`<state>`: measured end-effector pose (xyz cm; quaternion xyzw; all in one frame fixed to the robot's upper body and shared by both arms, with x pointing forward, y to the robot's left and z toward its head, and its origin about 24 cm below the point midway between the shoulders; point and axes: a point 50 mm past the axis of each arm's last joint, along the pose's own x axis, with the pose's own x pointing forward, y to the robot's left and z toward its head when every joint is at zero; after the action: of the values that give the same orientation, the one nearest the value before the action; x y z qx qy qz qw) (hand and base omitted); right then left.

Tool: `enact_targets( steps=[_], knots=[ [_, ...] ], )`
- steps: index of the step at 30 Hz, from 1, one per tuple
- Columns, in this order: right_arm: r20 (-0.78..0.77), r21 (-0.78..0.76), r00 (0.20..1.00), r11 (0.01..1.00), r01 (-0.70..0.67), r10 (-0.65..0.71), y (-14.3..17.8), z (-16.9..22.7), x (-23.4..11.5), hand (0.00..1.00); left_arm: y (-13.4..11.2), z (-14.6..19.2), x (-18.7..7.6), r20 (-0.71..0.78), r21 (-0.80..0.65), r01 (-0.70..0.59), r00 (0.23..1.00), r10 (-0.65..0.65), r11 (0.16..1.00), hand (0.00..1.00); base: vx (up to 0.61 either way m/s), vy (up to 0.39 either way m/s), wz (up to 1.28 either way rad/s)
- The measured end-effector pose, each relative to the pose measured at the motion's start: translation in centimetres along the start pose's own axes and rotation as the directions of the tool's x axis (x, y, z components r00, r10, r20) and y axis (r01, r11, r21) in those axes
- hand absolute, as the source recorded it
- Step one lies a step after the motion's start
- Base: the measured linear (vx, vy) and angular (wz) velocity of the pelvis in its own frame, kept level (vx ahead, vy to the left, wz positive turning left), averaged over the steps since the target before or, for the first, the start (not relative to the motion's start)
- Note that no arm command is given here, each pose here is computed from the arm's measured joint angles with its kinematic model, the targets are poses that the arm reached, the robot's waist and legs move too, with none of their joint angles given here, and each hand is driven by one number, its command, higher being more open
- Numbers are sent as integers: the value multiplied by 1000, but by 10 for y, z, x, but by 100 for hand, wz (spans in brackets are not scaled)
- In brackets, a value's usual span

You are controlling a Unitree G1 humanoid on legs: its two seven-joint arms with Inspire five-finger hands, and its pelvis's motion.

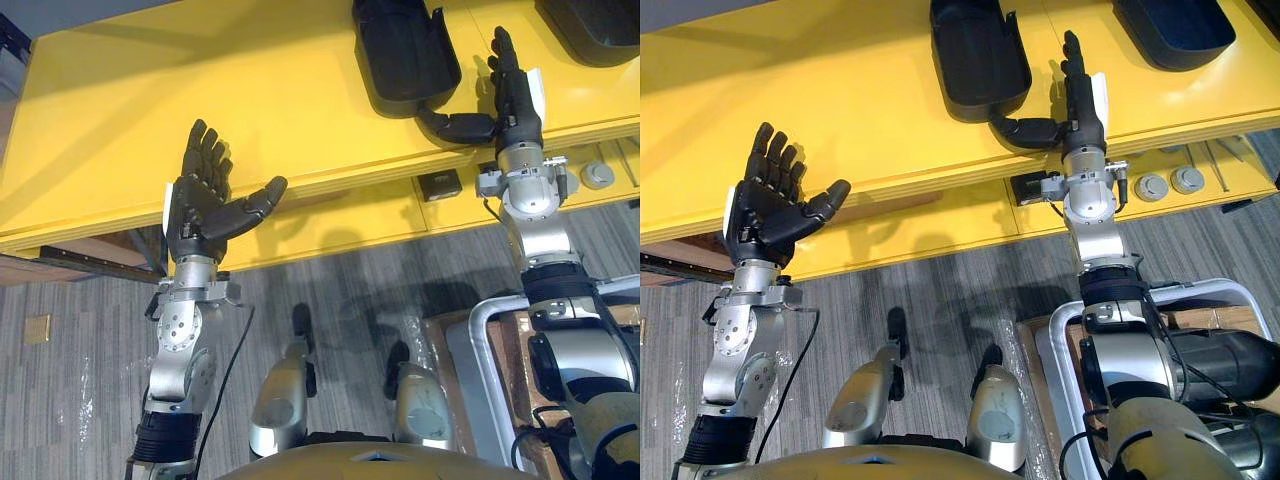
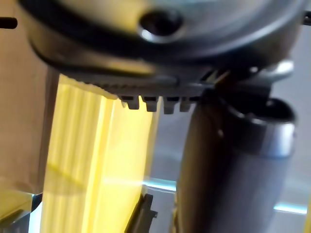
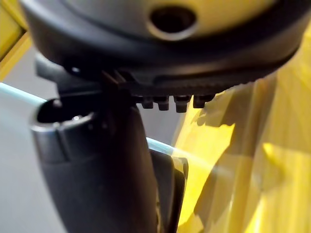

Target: Walk over and take three plastic housings, then place them on the shelf

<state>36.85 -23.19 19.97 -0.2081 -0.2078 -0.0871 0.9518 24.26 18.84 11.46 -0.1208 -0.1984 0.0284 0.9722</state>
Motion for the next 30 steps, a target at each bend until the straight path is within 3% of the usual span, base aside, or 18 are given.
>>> enact_targets(
  steps=[20, 26, 30],
  knots=[
    [7, -20, 1000, 1000, 2, -2, 0, -2, -4, 100, -2, -6, -7, -31, -10, 16, 999, -16, 1000, 100, 0, -2, 0],
    [110, 37, 992, 997, -61, 57, 21, 7, -69, 100, -1, -12, -20, -63, -38, -5, 998, 2, 999, 100, 51, -13, -6],
    [84, 76, 990, 990, -121, 115, 24, 2, -111, 100, 2, -6, -26, -50, -30, -8, 999, 7, 1000, 100, 95, 6, -27]
  ],
)
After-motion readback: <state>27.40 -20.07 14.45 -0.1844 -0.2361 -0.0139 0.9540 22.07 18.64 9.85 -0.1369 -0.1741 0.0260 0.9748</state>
